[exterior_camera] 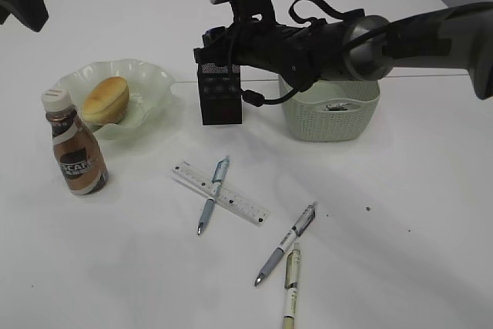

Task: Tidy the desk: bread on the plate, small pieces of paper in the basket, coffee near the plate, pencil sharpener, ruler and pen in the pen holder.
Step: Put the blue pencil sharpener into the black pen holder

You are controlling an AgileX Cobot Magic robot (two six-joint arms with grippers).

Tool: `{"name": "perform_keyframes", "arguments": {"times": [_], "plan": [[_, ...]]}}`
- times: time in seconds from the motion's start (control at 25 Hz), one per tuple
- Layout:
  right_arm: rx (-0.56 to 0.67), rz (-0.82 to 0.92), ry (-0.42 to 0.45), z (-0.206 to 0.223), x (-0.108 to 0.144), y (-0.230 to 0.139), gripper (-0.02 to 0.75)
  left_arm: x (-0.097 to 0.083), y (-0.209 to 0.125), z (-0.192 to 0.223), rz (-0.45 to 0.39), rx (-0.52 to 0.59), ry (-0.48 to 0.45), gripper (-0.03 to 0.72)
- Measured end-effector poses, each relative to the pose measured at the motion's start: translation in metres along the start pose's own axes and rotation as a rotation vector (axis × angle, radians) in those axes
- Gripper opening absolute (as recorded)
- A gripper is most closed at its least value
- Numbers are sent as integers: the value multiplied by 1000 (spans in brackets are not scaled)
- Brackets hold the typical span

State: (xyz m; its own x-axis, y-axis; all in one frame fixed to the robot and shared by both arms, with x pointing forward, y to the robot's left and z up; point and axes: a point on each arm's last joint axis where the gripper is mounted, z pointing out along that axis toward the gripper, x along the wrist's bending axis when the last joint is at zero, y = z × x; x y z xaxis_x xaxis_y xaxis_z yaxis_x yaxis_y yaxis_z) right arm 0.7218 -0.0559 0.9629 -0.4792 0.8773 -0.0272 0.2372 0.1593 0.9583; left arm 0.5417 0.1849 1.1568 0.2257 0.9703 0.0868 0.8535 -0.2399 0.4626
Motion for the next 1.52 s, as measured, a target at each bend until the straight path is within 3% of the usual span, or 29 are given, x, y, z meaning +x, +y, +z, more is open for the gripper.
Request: {"name": "perform_keyframes", "arguments": {"times": [0.6, 1.2, 1.52], "plan": [[-24, 1, -4, 6, -1, 8, 339, 0, 0, 0, 0, 0, 0, 301], [47, 4, -22, 17, -3, 5, 340, 0, 0, 0, 0, 0, 0, 304], [66, 9, -25, 17, -3, 3, 426, 0, 0, 0, 0, 0, 0, 304]]}}
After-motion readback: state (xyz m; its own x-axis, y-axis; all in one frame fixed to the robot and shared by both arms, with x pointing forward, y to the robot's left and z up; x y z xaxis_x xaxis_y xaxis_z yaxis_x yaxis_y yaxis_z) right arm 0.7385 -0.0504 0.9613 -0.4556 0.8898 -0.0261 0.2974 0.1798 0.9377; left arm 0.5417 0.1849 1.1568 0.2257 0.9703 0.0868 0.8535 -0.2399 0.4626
